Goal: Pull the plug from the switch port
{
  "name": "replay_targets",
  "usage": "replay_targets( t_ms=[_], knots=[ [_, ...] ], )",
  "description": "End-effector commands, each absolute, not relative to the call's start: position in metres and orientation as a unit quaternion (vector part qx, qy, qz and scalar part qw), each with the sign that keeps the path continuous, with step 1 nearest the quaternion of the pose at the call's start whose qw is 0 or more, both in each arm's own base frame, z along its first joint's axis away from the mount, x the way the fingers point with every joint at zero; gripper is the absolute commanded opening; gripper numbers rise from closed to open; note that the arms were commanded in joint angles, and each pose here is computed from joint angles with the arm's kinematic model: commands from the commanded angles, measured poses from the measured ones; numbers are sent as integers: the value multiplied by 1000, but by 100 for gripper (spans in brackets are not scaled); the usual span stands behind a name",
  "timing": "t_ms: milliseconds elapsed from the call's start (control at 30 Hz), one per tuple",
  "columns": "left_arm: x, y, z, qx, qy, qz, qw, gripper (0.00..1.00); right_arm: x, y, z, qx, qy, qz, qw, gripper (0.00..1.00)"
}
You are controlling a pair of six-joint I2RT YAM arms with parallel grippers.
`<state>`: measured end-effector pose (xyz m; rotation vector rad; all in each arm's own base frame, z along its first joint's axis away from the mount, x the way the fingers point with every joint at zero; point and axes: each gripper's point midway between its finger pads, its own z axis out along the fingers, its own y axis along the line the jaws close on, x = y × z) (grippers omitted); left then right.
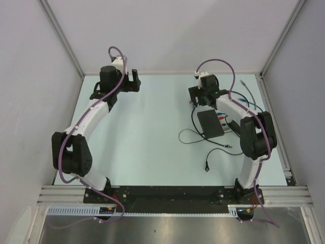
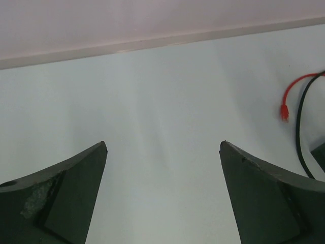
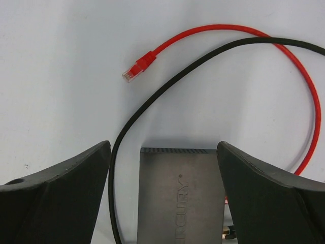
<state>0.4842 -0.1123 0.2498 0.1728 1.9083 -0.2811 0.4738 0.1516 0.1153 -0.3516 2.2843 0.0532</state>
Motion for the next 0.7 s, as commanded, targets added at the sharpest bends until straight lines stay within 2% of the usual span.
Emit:
replay_targets(
  t_ms=[0, 167, 400, 500, 667],
  knots=[
    [469, -143, 231, 77, 818, -169, 544, 100, 481, 166, 125, -157, 895, 29, 417, 91],
    [447, -176, 216, 115, 818, -185, 533, 100, 473, 179, 117, -229, 887, 28, 400, 91],
    [451, -175, 219, 126, 818, -160, 538, 100, 456, 177, 115, -254, 893, 50, 367, 89],
    [456, -169, 227, 133, 814, -135, 549, 100, 449, 159, 113, -257, 901, 55, 345, 85],
    [453, -147, 238, 153, 811, -85, 559, 100, 445, 85, 96, -188, 936, 13, 297, 79]
  ],
)
